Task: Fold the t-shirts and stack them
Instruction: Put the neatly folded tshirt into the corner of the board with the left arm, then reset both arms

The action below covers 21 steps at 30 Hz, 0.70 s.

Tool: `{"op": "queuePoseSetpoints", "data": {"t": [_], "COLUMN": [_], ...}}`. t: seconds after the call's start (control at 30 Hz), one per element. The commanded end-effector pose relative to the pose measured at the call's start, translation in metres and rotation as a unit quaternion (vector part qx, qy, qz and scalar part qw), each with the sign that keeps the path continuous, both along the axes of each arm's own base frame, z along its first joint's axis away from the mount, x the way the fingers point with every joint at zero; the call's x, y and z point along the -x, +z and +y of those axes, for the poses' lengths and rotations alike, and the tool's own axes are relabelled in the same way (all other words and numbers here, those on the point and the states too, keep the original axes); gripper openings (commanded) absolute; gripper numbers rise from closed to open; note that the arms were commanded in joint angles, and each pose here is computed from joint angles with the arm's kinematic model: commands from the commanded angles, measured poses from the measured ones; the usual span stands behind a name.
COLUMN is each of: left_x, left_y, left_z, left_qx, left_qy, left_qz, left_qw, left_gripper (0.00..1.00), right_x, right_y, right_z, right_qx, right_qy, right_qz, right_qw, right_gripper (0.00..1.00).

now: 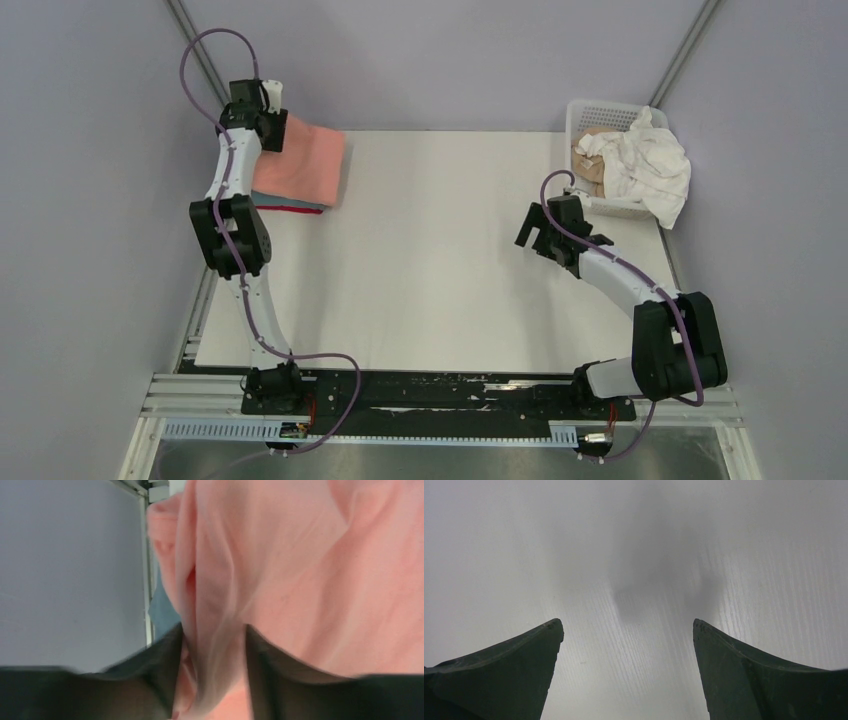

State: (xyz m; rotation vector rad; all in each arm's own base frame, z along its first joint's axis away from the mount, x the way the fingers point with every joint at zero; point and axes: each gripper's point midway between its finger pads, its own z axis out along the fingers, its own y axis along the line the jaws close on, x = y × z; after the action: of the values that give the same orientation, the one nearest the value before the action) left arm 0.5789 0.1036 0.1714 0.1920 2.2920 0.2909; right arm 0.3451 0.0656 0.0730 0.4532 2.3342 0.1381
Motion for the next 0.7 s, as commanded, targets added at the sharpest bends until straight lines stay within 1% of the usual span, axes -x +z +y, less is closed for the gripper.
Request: {"op": "queuePoseSetpoints", "data": {"t": [0.0,0.07,0.1,0.13,0.17,0.2,0.23,0.27,0.3,0.33,0.37,0.4,0.43,0.47,0.5,0.53,0.57,0.6,0.63,0.67], "left_x": [-0.007,-0.004,-0.001,0.001,0.007,0.011,0.018,0.023,0.03,0.035,0.045,0.052,0.064,0.07,0.087,0.096,0.115,0.125,0.145,0.167], "left_y": [0.027,0.044,0.061,0.071,0.092,0.101,0.118,0.117,0.139,0.131,0.154,0.137,0.163,0.142,0.16,0.137,0.152,0.124,0.136,0.121], "left_z": [0.021,0.031,0.036,0.037,0.036,0.034,0.026,0.02,0.005,-0.009,-0.02,-0.036,-0.05,-0.064,-0.08,-0.086,-0.106,-0.126,-0.137,-0.158], "left_qx": [-0.004,-0.004,0.0,0.006,0.022,0.037,0.073,0.092,0.133,0.163,0.2,0.232,0.263,0.294,0.304,0.312,0.32,0.328,0.336,0.345], "left_qy": [0.061,0.101,0.132,0.144,0.163,0.174,0.182,0.181,0.17,0.153,0.152,0.135,0.122,0.118,0.103,0.118,0.1,0.097,0.081,0.065], "left_qz": [-0.04,-0.062,-0.083,-0.096,-0.12,-0.132,-0.152,-0.15,-0.173,-0.161,-0.186,-0.162,-0.191,-0.173,-0.193,-0.184,-0.203,-0.189,-0.208,-0.204], "left_qw": [0.997,0.993,0.988,0.985,0.979,0.975,0.969,0.968,0.961,0.961,0.95,0.95,0.938,0.933,0.927,0.924,0.92,0.92,0.915,0.914], "left_gripper": [0.91,0.99,0.99,1.0,1.0,1.0,1.0,1.0,1.0,1.0,1.0,1.0,1.0,1.0,1.0,1.0,1.0,1.0,1.0,1.0], "right_x": [-0.008,-0.008,-0.006,-0.005,-0.003,-0.001,0.003,0.006,0.009,0.012,0.016,0.019,0.023,0.027,0.031,0.035,0.038,0.042,0.045,0.049], "right_y": [0.014,0.019,0.022,0.025,0.027,0.03,0.033,0.039,0.042,0.046,0.049,0.052,0.054,0.056,0.058,0.059,0.062,0.064,0.065,0.065], "right_z": [-0.005,-0.007,-0.008,-0.008,-0.008,-0.009,-0.009,-0.009,-0.009,-0.009,-0.009,-0.01,-0.01,-0.011,-0.011,-0.011,-0.01,-0.009,-0.008,-0.007], "right_qx": [0.004,0.006,0.006,0.004,0.002,-0.001,-0.005,-0.01,-0.015,-0.018,-0.02,-0.022,-0.024,-0.025,-0.028,-0.032,-0.037,-0.042,-0.046,-0.049], "right_qy": [-0.019,-0.022,-0.023,-0.024,-0.026,-0.029,-0.03,-0.031,-0.032,-0.031,-0.029,-0.029,-0.027,-0.026,-0.026,-0.024,-0.021,-0.016,-0.013,-0.01], "right_qz": [-0.015,-0.02,-0.023,-0.026,-0.029,-0.034,-0.038,-0.046,-0.052,-0.059,-0.065,-0.071,-0.076,-0.08,-0.085,-0.089,-0.096,-0.102,-0.107,-0.11], "right_qw": [1.0,1.0,0.999,0.999,0.999,0.999,0.999,0.998,0.998,0.998,0.997,0.997,0.996,0.996,0.996,0.995,0.994,0.994,0.993,0.993], "right_gripper": [1.0,1.0,1.0,1.0,1.0,1.0,1.0,1.0,1.0,1.0,1.0,1.0,1.0,1.0,1.0,1.0,1.0,1.0,1.0,1.0]}}
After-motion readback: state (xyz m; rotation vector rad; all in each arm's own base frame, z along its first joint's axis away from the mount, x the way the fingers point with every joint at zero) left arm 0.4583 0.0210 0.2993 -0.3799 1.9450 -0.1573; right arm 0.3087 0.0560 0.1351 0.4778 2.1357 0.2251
